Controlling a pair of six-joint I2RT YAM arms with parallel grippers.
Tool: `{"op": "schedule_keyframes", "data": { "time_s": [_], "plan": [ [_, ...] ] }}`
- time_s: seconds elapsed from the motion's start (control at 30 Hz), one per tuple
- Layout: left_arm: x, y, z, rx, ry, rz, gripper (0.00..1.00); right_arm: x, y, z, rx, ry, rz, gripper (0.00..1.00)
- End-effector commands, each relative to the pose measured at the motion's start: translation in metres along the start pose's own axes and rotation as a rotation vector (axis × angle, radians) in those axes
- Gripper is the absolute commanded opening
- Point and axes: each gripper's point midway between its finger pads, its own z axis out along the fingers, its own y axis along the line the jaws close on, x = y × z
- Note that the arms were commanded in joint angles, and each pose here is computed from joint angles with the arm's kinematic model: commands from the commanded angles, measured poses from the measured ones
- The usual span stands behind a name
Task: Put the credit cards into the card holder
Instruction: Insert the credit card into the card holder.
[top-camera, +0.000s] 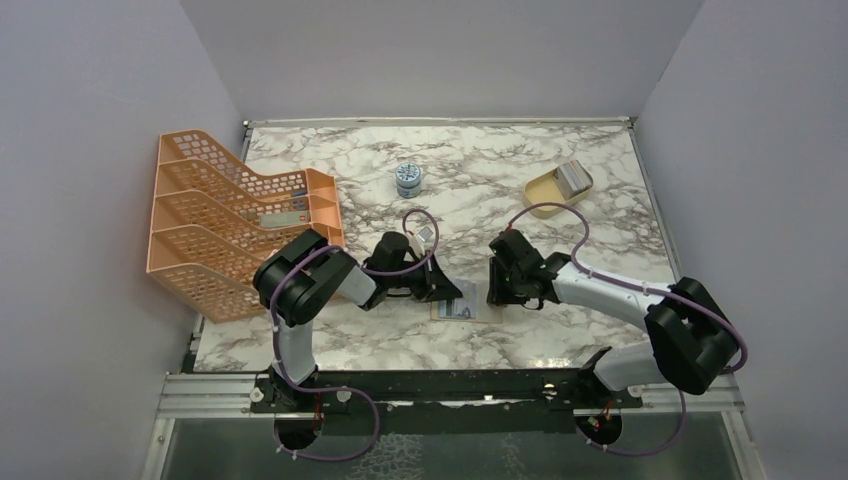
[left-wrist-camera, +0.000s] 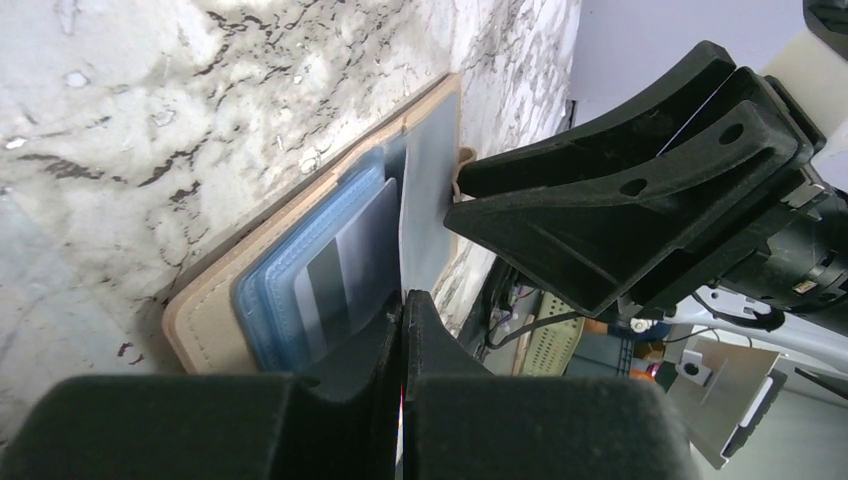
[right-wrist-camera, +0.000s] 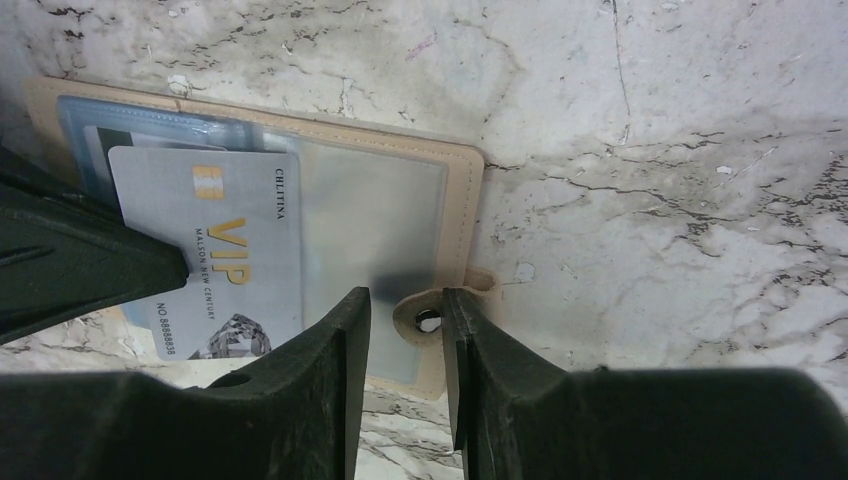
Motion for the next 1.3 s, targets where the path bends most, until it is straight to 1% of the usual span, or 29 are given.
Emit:
{"op": "schedule_keyframes", "data": {
  "time_s": [0.0,0.07,0.2,0.3,0.57,0.67,0.87,1.07,1.13,1.27],
  "plan": [
    [0.003,-0.002,0.003,0.025,-0.005,0.016,0.00,-0.003,-0.004,0.009,0.037,-0.017,0.006,0.32],
    [0.003,-0.001,0.004,0.018,-0.017,0.019,0.00,0.003,-0.003,0.013,0.022,-0.002,0.017,0.29],
    [0.005,0.000,0.009,0.019,-0.027,0.014,0.00,0.011,-0.002,0.016,-0.003,0.010,0.039,0.29],
    [0.007,-0.002,0.010,0.034,-0.033,0.004,0.00,0.012,-0.004,0.016,0.001,0.008,0.042,0.29],
    [0.004,0.005,0.007,0.011,-0.079,-0.005,0.00,0.001,0.001,0.003,-0.012,-0.022,0.041,0.29],
    [0.002,0.006,0.008,0.005,-0.095,-0.004,0.00,0.006,0.001,0.003,-0.018,-0.007,0.043,0.29],
    [0.006,0.006,0.016,-0.006,-0.101,0.006,0.00,0.021,-0.001,0.007,-0.044,0.021,0.072,0.34],
    [0.001,0.008,0.015,-0.028,-0.145,0.001,0.00,0.022,0.003,0.005,-0.068,0.021,0.088,0.34],
    [0.000,0.007,0.014,-0.035,-0.147,0.007,0.08,0.015,0.004,0.001,-0.065,0.004,0.081,0.34],
    [-0.005,0.002,0.011,-0.081,-0.151,0.051,0.29,-0.002,0.005,-0.011,-0.047,-0.042,0.053,0.34]
  ]
}}
